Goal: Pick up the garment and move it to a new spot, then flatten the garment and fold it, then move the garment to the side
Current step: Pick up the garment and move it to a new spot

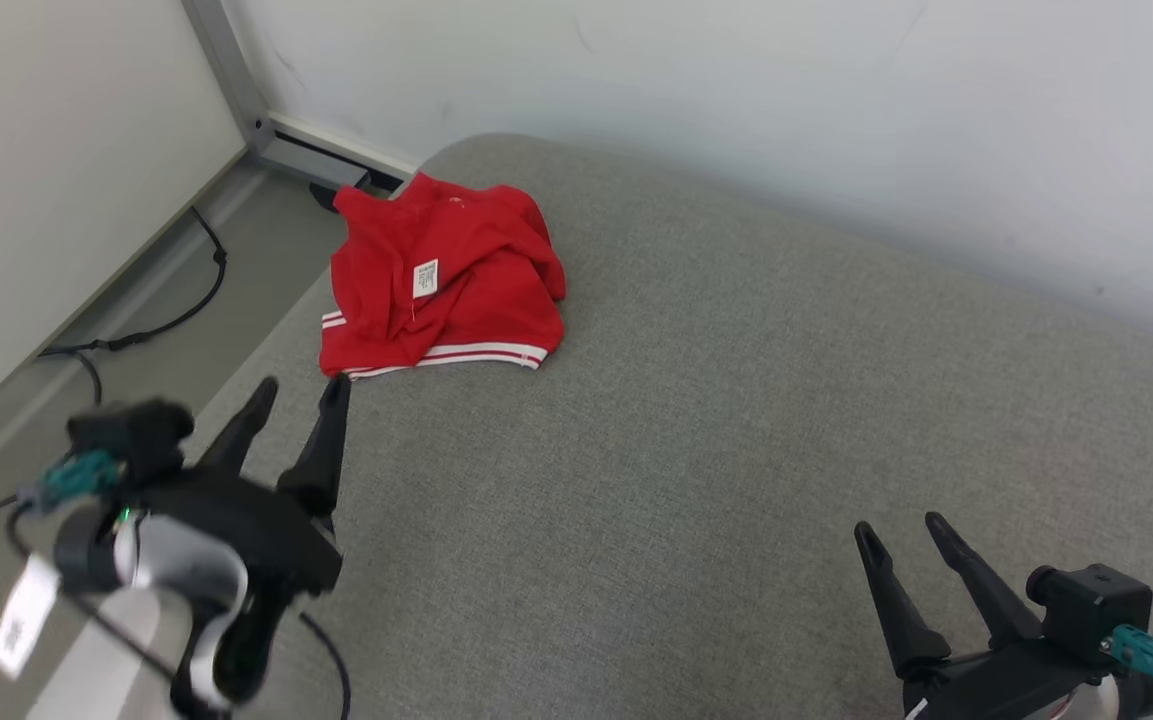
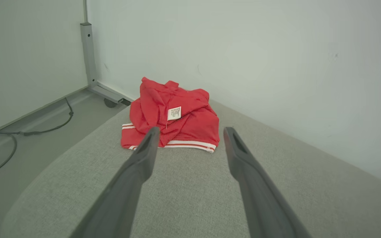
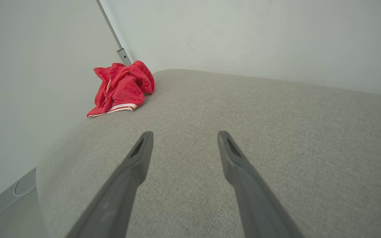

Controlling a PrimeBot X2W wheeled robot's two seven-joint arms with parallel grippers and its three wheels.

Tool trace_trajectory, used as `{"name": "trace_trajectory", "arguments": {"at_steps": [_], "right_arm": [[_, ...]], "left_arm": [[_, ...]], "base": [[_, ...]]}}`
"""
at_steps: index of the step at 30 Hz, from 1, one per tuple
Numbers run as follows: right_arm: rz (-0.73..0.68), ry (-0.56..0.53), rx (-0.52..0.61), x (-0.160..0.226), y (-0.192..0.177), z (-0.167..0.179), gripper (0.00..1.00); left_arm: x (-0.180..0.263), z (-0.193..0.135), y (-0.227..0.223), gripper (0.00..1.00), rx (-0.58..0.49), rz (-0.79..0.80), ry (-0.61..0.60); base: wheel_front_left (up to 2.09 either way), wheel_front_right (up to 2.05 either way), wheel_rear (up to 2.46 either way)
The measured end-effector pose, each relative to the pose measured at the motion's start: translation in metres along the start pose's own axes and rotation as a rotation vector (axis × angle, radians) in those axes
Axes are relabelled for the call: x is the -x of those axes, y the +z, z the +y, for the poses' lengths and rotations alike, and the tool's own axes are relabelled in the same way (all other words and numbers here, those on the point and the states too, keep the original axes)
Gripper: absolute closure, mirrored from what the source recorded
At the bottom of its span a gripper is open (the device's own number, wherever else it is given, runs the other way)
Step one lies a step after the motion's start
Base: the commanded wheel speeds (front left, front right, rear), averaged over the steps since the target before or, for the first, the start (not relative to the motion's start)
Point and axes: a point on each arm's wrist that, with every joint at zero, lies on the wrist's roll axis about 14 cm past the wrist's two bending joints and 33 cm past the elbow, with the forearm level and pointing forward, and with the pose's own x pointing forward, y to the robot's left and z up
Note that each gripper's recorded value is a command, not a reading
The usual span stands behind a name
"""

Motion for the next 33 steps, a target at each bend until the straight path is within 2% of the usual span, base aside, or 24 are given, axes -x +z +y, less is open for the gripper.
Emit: {"name": "trace_trajectory", "arguments": {"at_steps": [6, 11, 13, 18, 33], "right_arm": [[0.005, -0.007, 0.023, -0.003, 0.003, -0.007, 0.0], [0.046, 0.0, 0.04, -0.004, -0.002, -0.007, 0.0], [0.055, -0.004, 0.05, -0.003, -0.001, -0.009, 0.0], [0.091, -0.054, 0.085, 0.004, 0.0, -0.025, 0.0], [0.149, -0.173, 0.102, 0.009, -0.006, -0.072, 0.0]], "left_arm": [[-0.043, -0.006, 0.0, 0.0, -0.021, 0.087, -0.017], [-0.071, 0.009, -0.014, 0.0, -0.034, 0.17, 0.029], [-0.083, 0.01, -0.017, 0.0, 0.006, 0.183, 0.036], [-0.113, 0.003, -0.046, 0.0, 0.042, 0.276, 0.027], [-0.182, -0.016, -0.1, 0.0, -0.007, 0.481, 0.005]], "base": [[0.0, 0.0, 0.0], [0.0, 0.0, 0.0], [0.0, 0.0, 0.0], [0.0, 0.0, 0.0], [0.0, 0.0, 0.0]]}}
